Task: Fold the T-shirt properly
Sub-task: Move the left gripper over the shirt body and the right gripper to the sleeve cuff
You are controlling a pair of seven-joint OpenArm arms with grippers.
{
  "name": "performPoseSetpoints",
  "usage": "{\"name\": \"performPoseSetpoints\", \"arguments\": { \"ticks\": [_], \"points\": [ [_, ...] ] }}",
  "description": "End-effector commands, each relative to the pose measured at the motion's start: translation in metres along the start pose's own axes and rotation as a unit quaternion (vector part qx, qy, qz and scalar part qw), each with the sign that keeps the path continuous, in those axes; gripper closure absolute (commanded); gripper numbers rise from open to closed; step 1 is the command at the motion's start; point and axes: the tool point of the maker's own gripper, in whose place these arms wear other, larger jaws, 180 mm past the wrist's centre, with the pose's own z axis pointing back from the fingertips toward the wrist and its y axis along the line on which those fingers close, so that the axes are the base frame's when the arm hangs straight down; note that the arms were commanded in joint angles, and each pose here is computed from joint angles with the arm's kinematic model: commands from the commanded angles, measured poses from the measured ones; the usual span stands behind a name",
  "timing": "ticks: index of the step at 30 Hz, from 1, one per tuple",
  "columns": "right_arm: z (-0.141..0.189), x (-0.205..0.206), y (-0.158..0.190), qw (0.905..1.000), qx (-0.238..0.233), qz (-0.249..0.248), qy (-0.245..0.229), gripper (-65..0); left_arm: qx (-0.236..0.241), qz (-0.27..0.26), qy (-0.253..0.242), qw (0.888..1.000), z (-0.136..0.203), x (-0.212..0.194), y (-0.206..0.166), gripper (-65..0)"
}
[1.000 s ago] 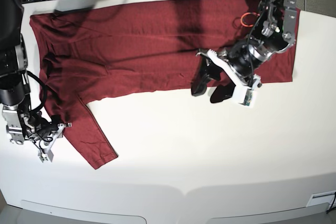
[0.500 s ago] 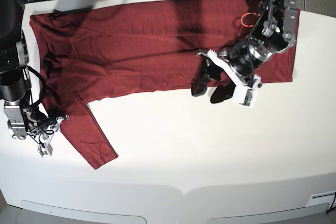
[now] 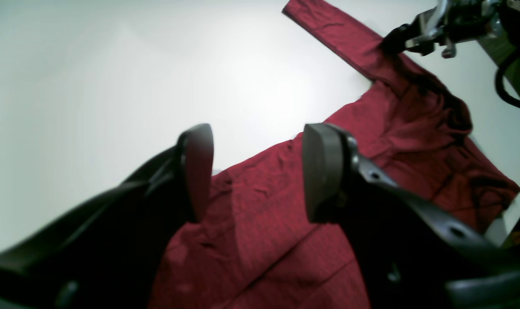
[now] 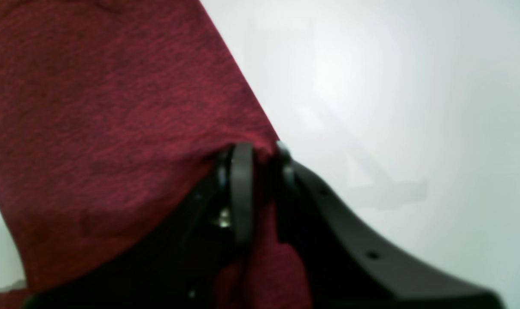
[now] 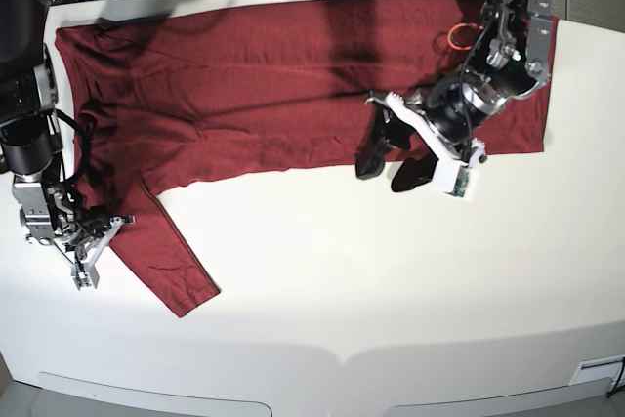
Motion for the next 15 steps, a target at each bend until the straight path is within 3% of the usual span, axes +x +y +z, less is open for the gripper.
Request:
{"name": "performPoseSetpoints", "arguments": {
  "ticks": [1,9,15],
  "points": [
    [0.004,-0.007,-0.011,0.9996,-0.013,0.005,0.024,-1.1,-0.006,-0.005,-0.024,1.0,0.0,0.015,-0.003,-32.0],
    [0.013,0.028,-0.011,0.9996,-0.003,-0.021,-0.017,0.0,-0.006,-0.006,-0.025,1.0,0.001,0.016,-0.002,-32.0],
    [0.034,0.079,0.007,0.9944,0.07,-0.044,-0.066,0.0,-0.006,-0.006,-0.025,1.0,0.001,0.016,-0.002,-31.9]
  ]
}}
